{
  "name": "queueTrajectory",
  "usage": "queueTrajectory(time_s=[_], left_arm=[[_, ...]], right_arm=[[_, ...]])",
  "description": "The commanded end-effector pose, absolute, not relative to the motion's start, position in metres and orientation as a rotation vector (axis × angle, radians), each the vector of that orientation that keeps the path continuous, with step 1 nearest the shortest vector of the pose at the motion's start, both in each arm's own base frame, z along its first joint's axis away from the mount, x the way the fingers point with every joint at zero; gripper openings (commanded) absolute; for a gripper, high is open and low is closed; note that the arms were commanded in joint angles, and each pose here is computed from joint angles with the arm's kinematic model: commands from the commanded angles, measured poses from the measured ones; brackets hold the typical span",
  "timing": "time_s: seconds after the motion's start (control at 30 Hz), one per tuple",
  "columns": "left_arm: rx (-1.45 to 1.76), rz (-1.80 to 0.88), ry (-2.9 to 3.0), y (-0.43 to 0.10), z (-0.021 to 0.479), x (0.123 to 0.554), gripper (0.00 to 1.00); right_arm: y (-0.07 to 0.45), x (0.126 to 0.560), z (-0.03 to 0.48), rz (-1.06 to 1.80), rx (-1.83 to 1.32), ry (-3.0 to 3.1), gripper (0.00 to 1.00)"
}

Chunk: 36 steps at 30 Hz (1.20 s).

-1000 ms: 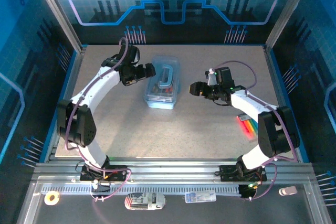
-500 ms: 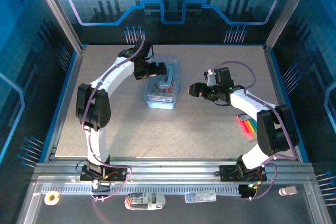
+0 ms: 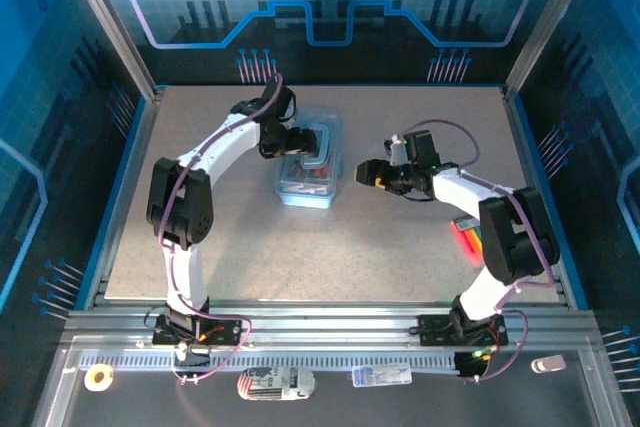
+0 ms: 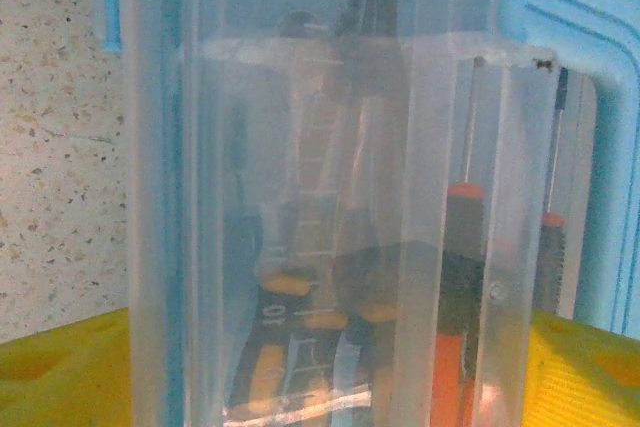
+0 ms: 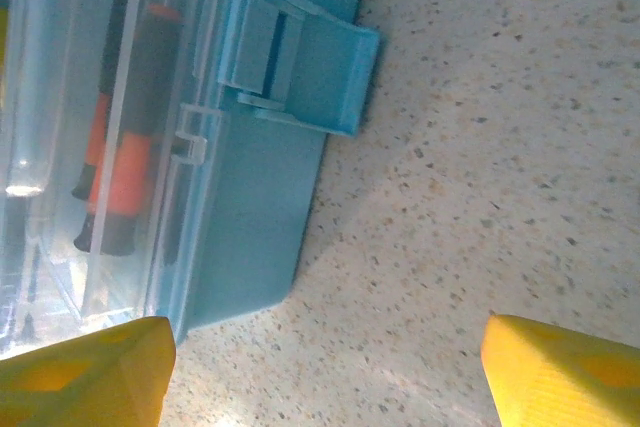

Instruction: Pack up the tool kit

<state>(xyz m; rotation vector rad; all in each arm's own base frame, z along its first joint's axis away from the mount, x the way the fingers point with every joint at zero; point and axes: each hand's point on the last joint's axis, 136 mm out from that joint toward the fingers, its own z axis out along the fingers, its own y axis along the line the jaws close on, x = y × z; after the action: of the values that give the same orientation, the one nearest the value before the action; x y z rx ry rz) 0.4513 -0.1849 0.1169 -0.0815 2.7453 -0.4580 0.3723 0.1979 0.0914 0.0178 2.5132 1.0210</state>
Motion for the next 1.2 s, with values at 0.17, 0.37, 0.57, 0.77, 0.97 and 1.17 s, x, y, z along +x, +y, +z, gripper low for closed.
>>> queueTrajectory(time_s=[0.17,0.37,0.57,0.77,0.97,1.17], left_arm=[[-0.164,-0.358,2.873,-0.146,0.067,0.42,0.76],[-0.187,-0.343,2.89,-0.134,0.053,0.41,0.73],[-0.256,-0.408,2.894,-0.125,0.045,0.407,0.71],[-0.298,-0.438,2.882,-0.12,0.043,0.407,0.71],[-0.326,-0.475,2.867,-0.116,0.044,0.409,0.7],[-0.328,-0.489,2.856,-0.117,0.047,0.41,0.7]], right_arm=[[0.23,0.406,0.111,1.323,0.042,2.338,0.82],[0.245,0.423,0.11,1.439,0.061,2.261,0.84],[0.256,0.431,0.103,1.519,0.085,2.227,0.86],[0.261,0.436,0.1,1.551,0.125,2.227,0.87],[0.267,0.441,0.087,1.594,0.164,2.228,0.87],[0.279,0.445,0.086,1.636,0.135,2.218,0.87]])
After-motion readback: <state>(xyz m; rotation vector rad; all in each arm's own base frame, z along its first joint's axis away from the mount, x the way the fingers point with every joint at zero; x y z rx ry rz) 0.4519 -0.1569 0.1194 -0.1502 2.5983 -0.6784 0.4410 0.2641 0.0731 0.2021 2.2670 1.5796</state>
